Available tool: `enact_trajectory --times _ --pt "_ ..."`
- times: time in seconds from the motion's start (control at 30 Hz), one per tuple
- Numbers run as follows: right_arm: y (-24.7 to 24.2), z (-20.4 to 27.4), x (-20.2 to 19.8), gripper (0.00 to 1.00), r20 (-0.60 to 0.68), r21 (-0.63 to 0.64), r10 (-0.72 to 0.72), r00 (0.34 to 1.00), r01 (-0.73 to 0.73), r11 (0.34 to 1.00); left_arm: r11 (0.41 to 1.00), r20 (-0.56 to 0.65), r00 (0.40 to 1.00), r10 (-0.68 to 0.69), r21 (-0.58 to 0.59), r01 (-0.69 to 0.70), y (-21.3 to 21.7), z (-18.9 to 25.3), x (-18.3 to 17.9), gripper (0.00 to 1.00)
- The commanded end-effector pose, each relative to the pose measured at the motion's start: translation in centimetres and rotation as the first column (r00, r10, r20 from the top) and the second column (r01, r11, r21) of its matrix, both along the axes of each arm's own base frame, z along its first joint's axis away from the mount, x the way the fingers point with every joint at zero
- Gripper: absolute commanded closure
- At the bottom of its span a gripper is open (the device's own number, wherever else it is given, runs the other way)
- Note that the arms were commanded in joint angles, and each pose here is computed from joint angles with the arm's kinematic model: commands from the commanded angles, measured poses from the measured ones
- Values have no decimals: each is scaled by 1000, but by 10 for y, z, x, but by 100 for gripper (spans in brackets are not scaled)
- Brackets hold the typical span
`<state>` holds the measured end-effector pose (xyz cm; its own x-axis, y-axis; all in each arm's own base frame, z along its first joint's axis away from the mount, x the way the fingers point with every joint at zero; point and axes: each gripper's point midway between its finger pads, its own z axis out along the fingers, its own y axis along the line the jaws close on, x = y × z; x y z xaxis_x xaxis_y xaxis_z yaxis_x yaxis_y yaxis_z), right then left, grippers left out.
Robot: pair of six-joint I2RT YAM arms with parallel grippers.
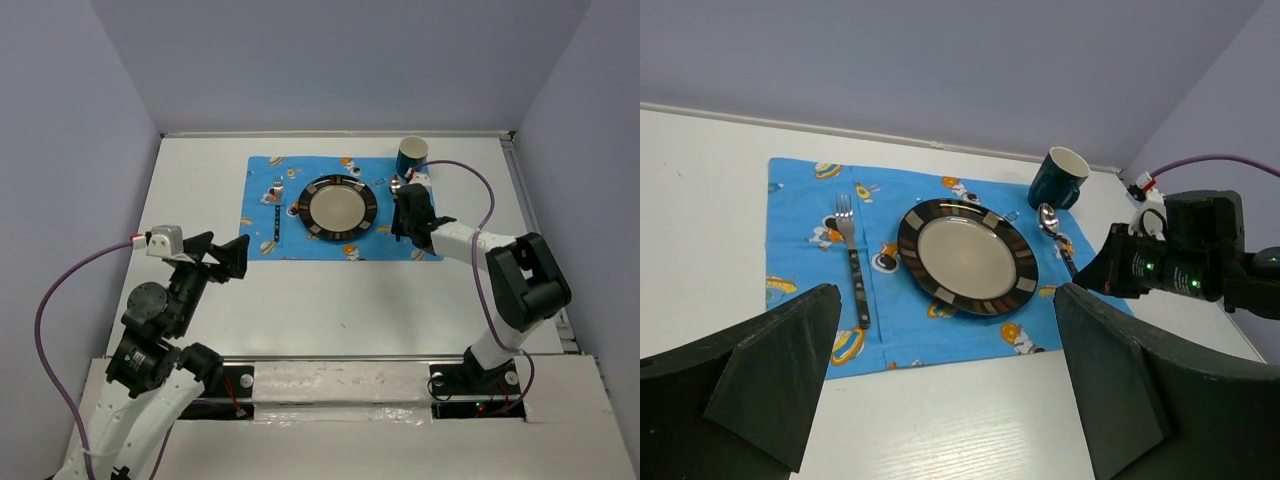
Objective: Set the dinner table for one person
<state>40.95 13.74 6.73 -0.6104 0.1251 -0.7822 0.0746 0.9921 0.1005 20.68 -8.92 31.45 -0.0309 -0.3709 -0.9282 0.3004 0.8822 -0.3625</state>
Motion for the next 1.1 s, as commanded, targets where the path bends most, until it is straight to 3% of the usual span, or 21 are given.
enact_trajectory --times 0.0,0.43,0.93,1.07 --pt "9 35 32 100 120 44 43 992 -49 998 1000 47 999 -9 -7 9 -2 12 2 1" --pt "6 17 54 100 89 37 37 995 -40 999 1000 39 999 -4 5 4 0 8 8 1" --pt "2 -14 41 100 26 41 15 1000 -16 999 1000 32 999 8 13 -8 3 6 13 1" --pt "0 -19 39 93 14 35 6 1000 -7 999 1000 32 999 11 13 -11 4 6 13 1"
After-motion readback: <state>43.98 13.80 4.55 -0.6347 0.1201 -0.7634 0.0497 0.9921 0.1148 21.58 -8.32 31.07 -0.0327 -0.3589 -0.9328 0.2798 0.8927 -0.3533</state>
